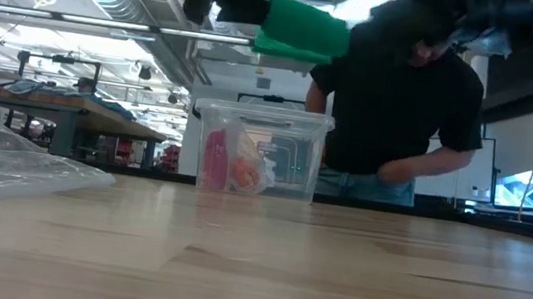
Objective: Roll bandage
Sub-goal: Roll the green bandage
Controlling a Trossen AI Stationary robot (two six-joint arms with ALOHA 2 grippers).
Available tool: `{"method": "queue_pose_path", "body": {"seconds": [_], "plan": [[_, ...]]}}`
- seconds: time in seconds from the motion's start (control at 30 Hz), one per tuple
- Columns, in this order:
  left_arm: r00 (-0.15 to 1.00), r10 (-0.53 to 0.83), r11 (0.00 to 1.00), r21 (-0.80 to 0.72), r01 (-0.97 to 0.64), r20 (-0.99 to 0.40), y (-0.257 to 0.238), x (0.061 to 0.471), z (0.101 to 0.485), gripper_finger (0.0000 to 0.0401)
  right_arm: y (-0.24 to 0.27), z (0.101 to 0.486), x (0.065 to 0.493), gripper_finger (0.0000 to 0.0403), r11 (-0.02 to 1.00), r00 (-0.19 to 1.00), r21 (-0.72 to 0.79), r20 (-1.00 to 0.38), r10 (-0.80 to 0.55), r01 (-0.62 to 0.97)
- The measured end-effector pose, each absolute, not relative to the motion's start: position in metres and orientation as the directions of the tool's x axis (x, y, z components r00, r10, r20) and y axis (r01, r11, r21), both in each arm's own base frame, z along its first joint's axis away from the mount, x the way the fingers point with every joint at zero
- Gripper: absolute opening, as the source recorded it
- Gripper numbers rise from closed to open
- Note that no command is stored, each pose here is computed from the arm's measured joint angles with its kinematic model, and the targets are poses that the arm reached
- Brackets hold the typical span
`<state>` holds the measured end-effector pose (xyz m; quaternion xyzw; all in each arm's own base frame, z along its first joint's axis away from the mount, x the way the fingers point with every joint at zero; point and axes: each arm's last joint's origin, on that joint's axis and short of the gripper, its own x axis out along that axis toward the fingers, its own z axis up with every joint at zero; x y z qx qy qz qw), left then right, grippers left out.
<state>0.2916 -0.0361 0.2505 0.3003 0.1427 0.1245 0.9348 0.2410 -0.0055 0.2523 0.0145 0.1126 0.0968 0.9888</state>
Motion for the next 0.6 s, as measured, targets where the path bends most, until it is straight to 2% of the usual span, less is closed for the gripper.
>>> {"method": "queue_pose_path", "body": {"seconds": [0.13,0.23,0.4,0.6], "plan": [[0.930,0.275,0.809,0.581,-0.086,-0.245,-0.038,0.300,0.234,0.0008,-0.006,0.269,0.226,0.0165,0.990,0.976,0.025,-0.161,0.144,-0.142],[0.927,0.261,0.803,0.593,-0.055,-0.268,-0.041,0.307,0.222,0.0008,-0.008,0.270,0.224,0.0165,0.996,0.981,-0.011,-0.174,0.088,-0.092],[0.935,0.231,0.729,0.684,0.017,-0.269,-0.053,0.315,0.208,0.0008,-0.012,0.263,0.232,0.0165,0.993,0.979,-0.108,-0.196,-0.059,0.038],[0.943,0.210,0.649,0.758,0.063,-0.258,-0.061,0.318,0.208,0.0008,-0.008,0.233,0.256,0.0165,0.989,0.947,0.030,-0.285,0.146,-0.143]]}}
